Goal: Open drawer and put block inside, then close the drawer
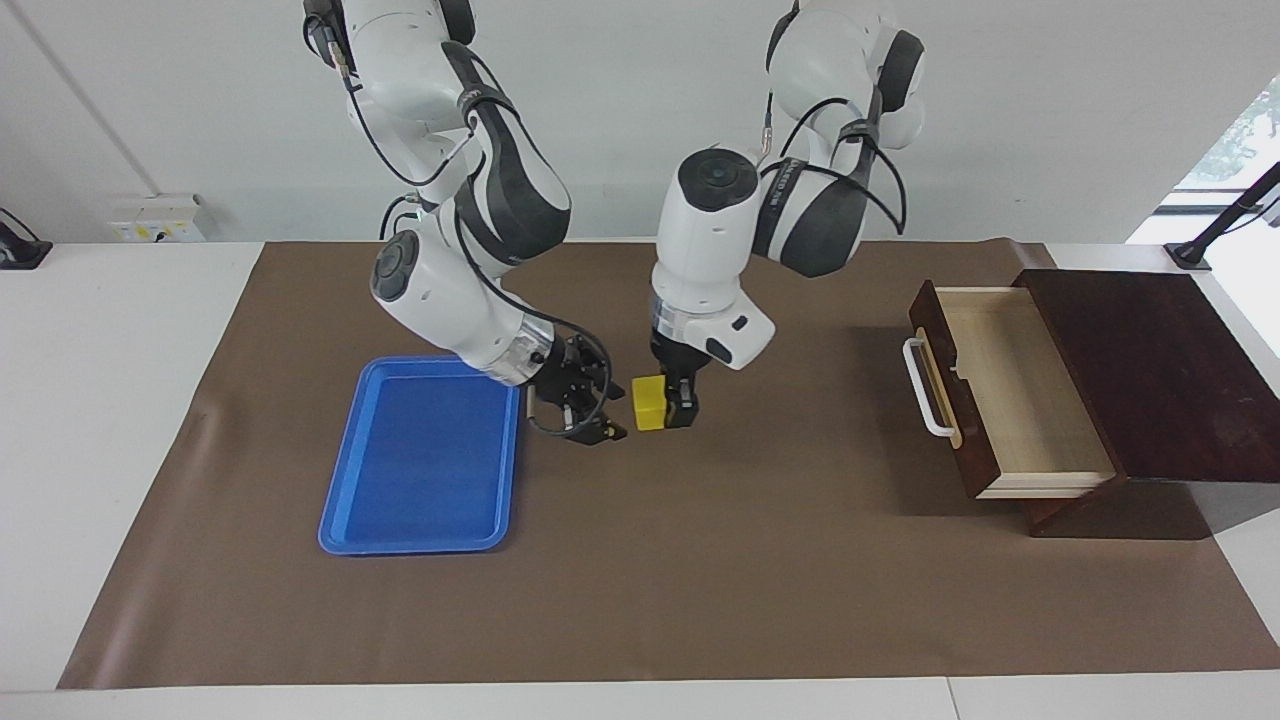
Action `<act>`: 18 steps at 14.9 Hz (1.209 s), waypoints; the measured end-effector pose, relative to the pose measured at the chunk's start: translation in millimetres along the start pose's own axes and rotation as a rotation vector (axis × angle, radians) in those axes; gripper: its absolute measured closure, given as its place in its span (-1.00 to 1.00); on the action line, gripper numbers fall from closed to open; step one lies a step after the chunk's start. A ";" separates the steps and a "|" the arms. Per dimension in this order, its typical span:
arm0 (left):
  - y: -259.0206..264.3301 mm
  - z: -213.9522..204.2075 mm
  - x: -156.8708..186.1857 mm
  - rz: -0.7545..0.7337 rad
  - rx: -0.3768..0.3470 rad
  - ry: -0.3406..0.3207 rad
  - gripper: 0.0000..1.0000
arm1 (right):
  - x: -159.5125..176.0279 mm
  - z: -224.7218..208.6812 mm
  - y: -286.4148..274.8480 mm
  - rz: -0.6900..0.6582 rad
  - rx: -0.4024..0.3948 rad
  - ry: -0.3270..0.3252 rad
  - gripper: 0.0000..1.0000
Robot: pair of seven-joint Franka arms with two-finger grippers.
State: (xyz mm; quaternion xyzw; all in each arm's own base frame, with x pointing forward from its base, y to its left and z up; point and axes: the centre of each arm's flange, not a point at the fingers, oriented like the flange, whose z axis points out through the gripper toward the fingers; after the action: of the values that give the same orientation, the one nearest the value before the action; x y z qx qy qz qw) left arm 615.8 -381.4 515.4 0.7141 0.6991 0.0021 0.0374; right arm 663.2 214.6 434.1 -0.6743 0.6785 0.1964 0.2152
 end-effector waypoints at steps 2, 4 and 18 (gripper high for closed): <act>15.0 -26.6 59.9 0.011 0.020 0.012 -0.10 | 26.7 -12.3 -6.2 0.027 0.000 0.005 -0.88; 21.1 -37.8 101.8 0.035 0.051 0.022 -0.10 | 28.8 -12.7 -6.4 0.030 -0.001 0.005 -0.93; 34.4 -40.8 404.4 0.189 0.095 -0.031 -0.10 | 20.6 -10.8 -3.6 0.017 -0.003 0.005 -1.00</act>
State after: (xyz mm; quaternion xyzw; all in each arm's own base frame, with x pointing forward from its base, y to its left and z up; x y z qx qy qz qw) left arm 657.0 23.7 538.1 0.7778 0.6272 -0.0385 0.0140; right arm 666.5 191.5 431.8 -0.6693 0.6846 0.1976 0.2106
